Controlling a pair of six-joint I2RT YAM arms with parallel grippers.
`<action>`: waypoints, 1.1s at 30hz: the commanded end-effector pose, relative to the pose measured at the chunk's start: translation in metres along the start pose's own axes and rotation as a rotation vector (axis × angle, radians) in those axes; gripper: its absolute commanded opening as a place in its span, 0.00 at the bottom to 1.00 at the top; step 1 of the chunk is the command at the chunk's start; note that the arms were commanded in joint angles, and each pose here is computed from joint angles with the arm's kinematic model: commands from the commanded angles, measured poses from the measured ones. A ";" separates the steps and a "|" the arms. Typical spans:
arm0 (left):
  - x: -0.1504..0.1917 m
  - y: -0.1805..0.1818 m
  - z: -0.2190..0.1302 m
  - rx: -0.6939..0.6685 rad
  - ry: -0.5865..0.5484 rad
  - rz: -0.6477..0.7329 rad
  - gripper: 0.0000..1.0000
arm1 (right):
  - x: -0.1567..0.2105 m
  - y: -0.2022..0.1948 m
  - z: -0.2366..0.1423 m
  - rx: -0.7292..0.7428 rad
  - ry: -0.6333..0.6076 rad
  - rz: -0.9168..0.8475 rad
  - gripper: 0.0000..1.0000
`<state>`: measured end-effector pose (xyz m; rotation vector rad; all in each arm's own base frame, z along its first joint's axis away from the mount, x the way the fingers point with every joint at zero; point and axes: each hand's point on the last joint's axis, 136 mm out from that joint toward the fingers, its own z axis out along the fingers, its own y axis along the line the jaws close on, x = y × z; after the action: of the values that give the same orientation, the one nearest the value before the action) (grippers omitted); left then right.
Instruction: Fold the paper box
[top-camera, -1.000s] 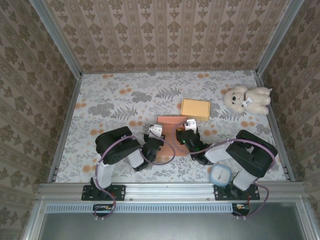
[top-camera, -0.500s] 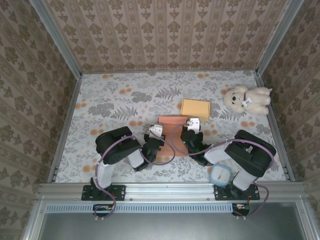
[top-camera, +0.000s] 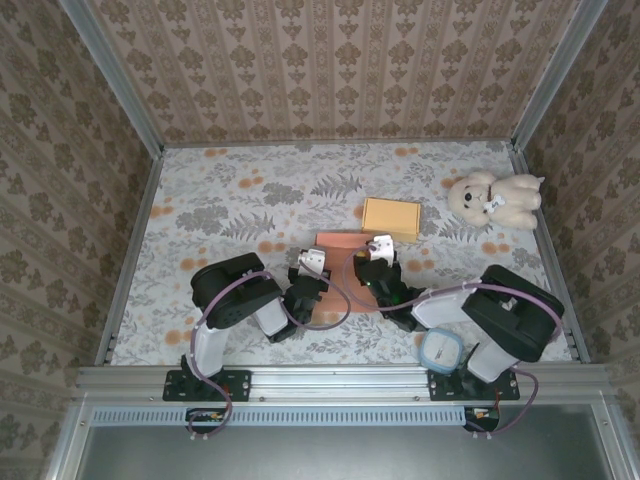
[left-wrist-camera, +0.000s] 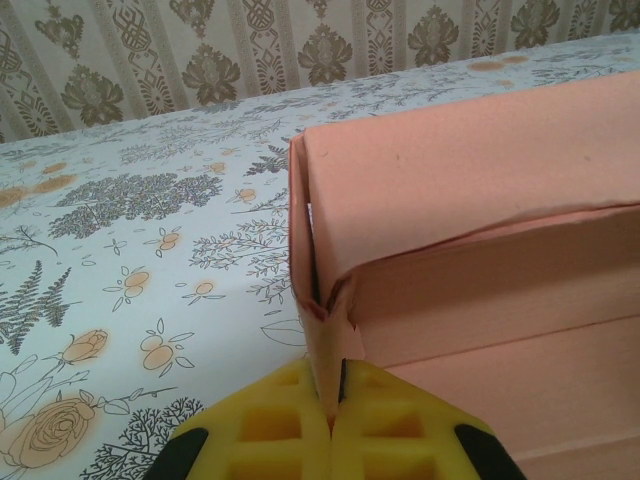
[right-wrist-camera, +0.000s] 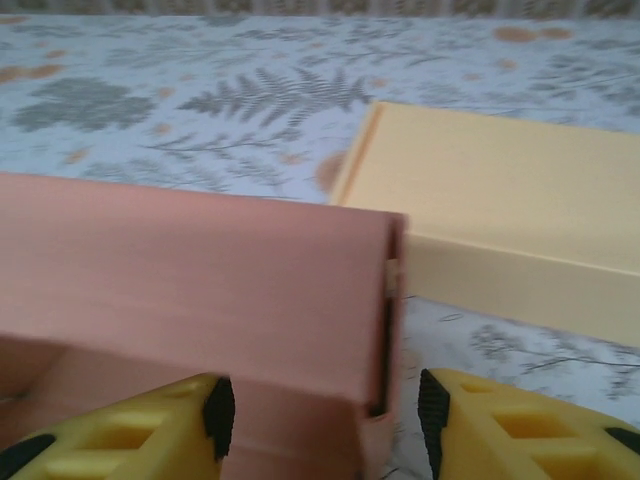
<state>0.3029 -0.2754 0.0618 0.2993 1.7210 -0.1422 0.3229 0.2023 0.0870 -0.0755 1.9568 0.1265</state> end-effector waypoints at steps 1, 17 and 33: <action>0.043 0.020 -0.004 -0.048 0.134 0.125 0.00 | 0.014 0.021 -0.021 -0.184 0.103 0.028 0.57; 0.015 0.006 -0.008 0.079 0.121 0.143 0.00 | -0.056 -0.104 -0.156 -0.026 -0.067 0.234 0.74; -0.032 -0.012 -0.036 0.211 0.630 0.372 0.00 | -0.062 -0.120 -0.185 -0.096 -0.189 0.200 0.84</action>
<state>0.2997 -0.3112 0.1178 0.7145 2.0300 -0.0691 0.1916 0.0562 0.2125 0.0951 1.7617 0.3297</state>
